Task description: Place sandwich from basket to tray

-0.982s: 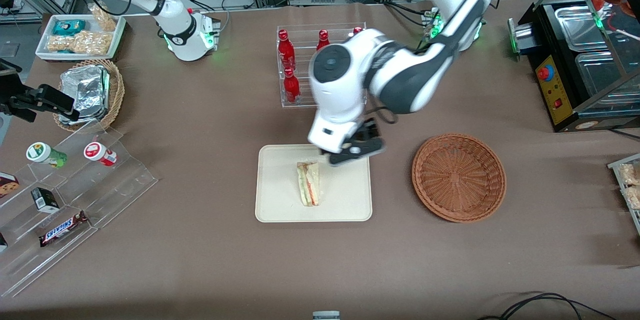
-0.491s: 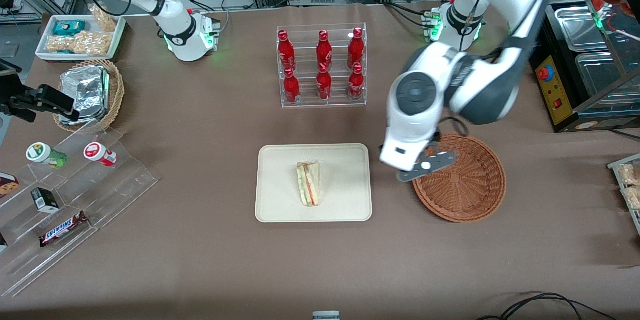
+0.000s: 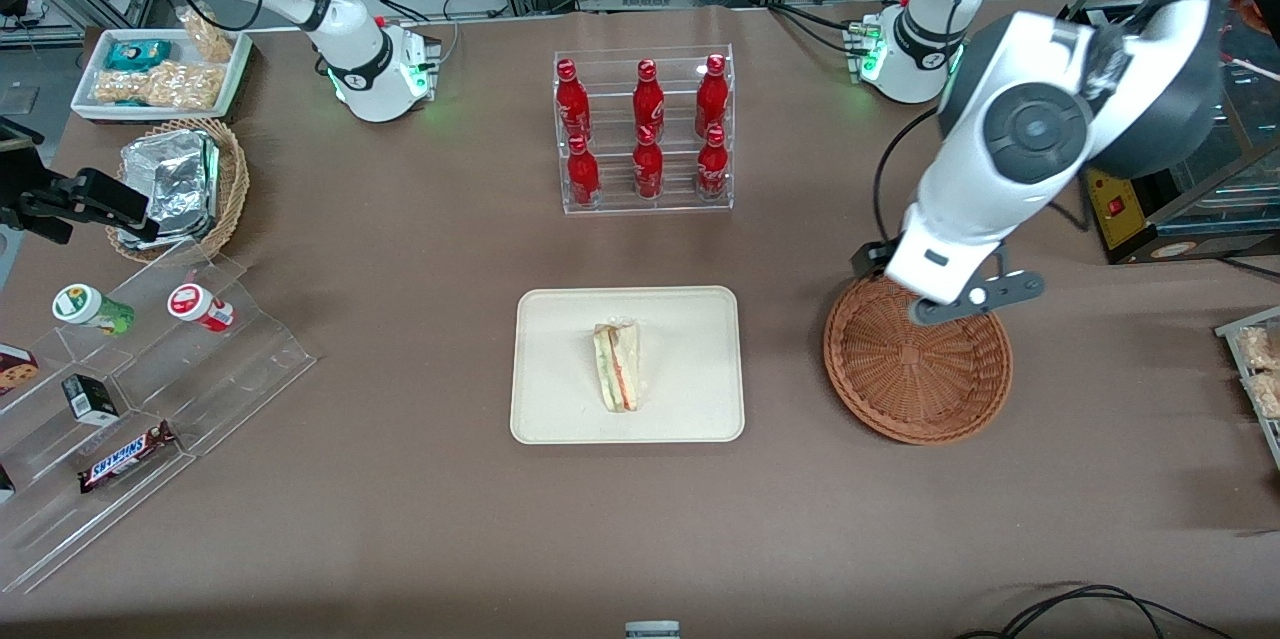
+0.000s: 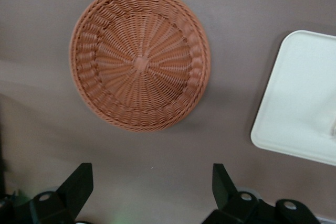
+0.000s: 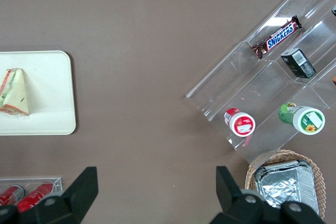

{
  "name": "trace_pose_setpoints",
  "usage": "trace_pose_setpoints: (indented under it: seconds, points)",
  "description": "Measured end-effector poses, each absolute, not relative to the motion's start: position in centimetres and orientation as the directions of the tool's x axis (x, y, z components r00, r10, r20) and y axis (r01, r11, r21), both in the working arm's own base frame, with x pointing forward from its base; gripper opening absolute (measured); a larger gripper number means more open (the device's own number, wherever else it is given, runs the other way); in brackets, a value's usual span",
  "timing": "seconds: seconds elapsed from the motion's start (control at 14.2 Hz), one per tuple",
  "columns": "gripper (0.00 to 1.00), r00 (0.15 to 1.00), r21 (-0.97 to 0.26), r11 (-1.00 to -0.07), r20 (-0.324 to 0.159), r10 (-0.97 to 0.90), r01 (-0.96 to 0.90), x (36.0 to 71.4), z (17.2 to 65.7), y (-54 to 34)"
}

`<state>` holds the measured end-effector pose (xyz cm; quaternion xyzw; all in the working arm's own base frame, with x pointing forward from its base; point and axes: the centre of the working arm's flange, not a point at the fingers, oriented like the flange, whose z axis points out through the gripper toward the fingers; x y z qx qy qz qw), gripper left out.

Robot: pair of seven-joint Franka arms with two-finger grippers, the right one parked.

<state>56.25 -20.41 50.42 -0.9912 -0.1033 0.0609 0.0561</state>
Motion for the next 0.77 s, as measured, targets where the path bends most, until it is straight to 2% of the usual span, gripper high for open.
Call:
trace_pose_setpoints:
  seconds: [0.28, 0.77]
  points:
    - [1.0, 0.977, -0.063, -0.986, -0.139, 0.161, 0.154, 55.2, 53.7, -15.0]
    - [1.0, 0.998, -0.011, -1.0, -0.057, 0.0, -0.001, 54.6, 59.8, -2.6]
